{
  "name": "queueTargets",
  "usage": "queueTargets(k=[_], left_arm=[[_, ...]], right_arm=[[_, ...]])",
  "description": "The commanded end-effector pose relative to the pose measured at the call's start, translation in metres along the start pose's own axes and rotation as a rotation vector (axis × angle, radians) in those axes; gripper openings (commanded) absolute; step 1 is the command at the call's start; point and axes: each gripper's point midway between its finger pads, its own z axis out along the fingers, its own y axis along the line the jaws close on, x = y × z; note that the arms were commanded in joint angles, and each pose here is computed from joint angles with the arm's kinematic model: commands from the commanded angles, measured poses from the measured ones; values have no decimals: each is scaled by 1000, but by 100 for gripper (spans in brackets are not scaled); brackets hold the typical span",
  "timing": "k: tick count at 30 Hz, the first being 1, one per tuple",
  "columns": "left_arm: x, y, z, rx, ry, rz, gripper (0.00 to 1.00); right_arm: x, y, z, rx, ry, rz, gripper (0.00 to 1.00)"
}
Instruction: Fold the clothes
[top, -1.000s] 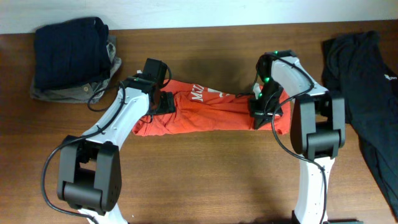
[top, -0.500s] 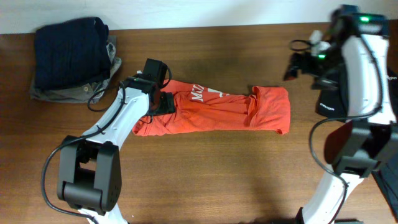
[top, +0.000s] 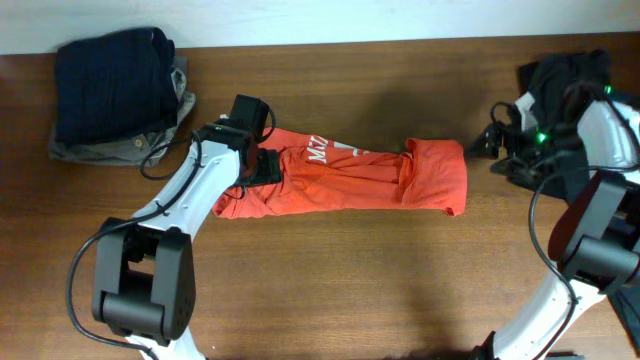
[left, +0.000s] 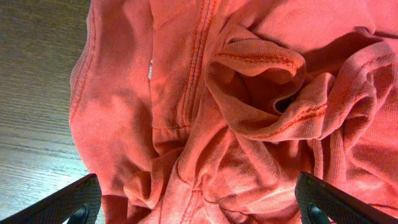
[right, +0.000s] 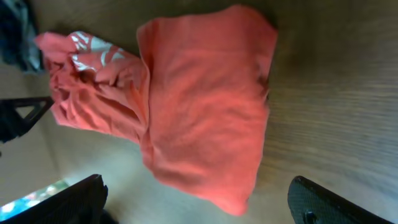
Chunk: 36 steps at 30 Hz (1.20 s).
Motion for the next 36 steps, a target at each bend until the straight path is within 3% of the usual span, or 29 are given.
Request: queueTargets(k=[1, 20, 25, 28, 29, 31, 36], left_arm=[[0, 0, -3, 8, -2, 6, 99], [0, 0, -3, 8, -2, 6, 99], [0, 0, -3, 8, -1, 7, 99], [0, 0, -3, 7, 0, 7, 99], [0, 0, -3, 7, 0, 7, 99], [1, 0, -3, 7, 1, 7, 99], [1, 0, -3, 6, 1, 7, 99]], right_arm=[[5, 0, 12, -115, -34, -44, 97], [29, -26, 74, -141, -59, -49, 99], [27, -22, 86, -138, -63, -2, 95], [27, -19, 89, -138, -56, 0, 81], [27, -20, 89, -133, -53, 0, 65], [29, -23, 90, -111, -47, 4, 43], [28, -35, 89, -49, -43, 60, 11]])
